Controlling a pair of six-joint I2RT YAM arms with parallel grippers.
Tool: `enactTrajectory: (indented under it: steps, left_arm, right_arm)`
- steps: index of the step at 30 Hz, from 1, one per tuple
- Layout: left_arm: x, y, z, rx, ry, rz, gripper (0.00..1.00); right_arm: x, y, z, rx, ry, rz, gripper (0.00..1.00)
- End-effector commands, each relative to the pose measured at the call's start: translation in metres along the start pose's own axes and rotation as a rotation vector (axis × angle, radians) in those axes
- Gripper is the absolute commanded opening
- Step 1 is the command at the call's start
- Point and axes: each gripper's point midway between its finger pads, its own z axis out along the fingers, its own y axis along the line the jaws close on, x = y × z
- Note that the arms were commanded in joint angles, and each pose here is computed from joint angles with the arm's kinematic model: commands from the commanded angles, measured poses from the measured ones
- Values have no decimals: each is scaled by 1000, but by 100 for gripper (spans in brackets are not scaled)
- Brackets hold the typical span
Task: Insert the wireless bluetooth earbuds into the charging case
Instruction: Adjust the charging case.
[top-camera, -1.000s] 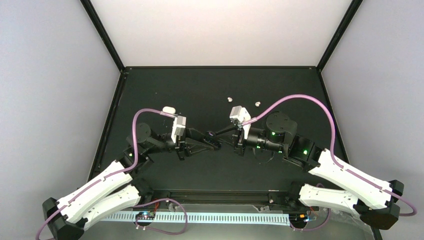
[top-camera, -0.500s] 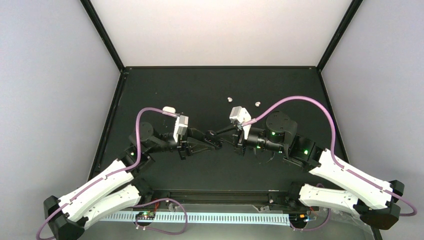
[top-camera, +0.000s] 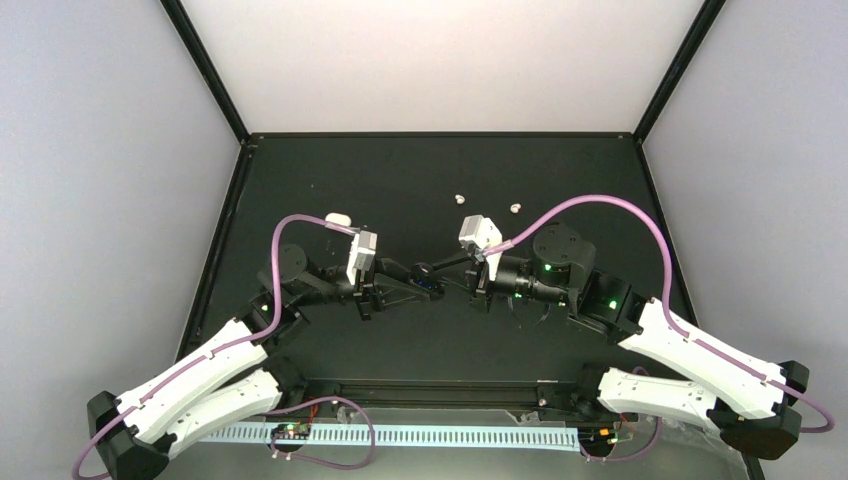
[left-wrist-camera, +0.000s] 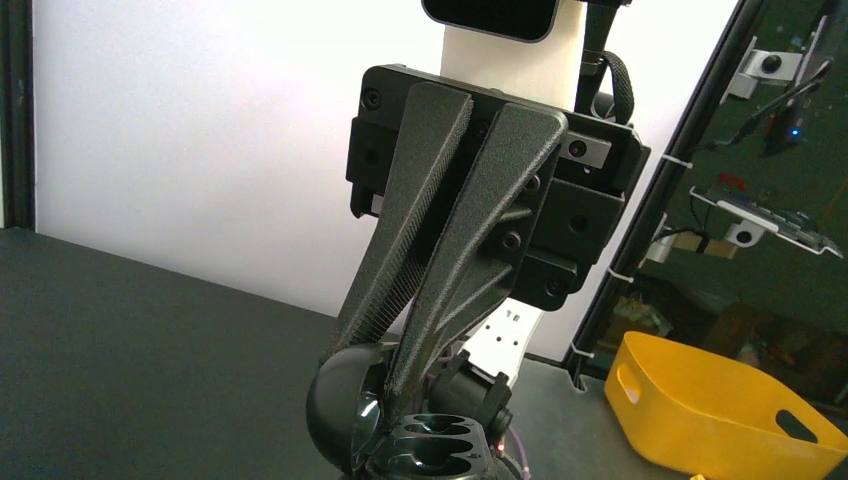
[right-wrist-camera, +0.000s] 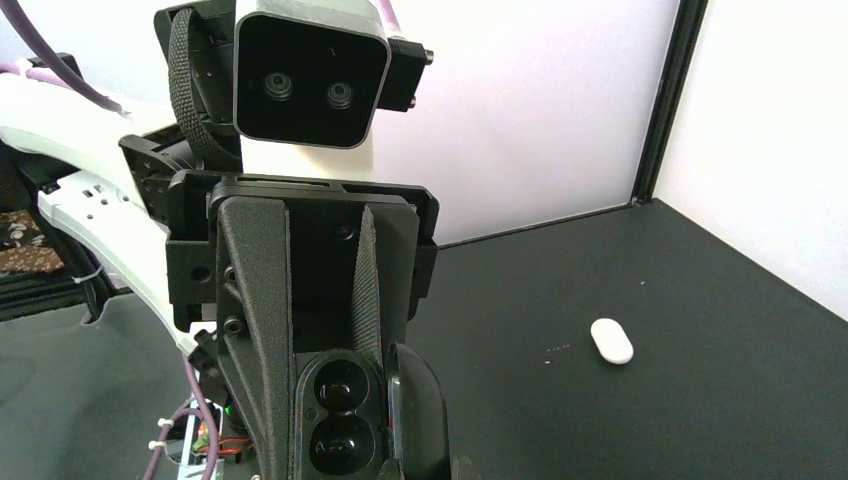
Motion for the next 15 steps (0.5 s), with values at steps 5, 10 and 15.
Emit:
enactTrajectory:
  steps: [5, 10, 15]
  left_arm:
    - [-7, -7, 0, 21, -15, 50, 2]
    - [-9, -9, -2, 25, -22, 66, 1]
    - [-11, -11, -4, 21, -34, 82, 2]
  right_arm:
    - [-25, -4, -13, 42, -71, 1, 9]
    - [-24, -7, -14, 57, -69, 5, 21]
    - [-25, -9, -16, 73, -75, 6, 30]
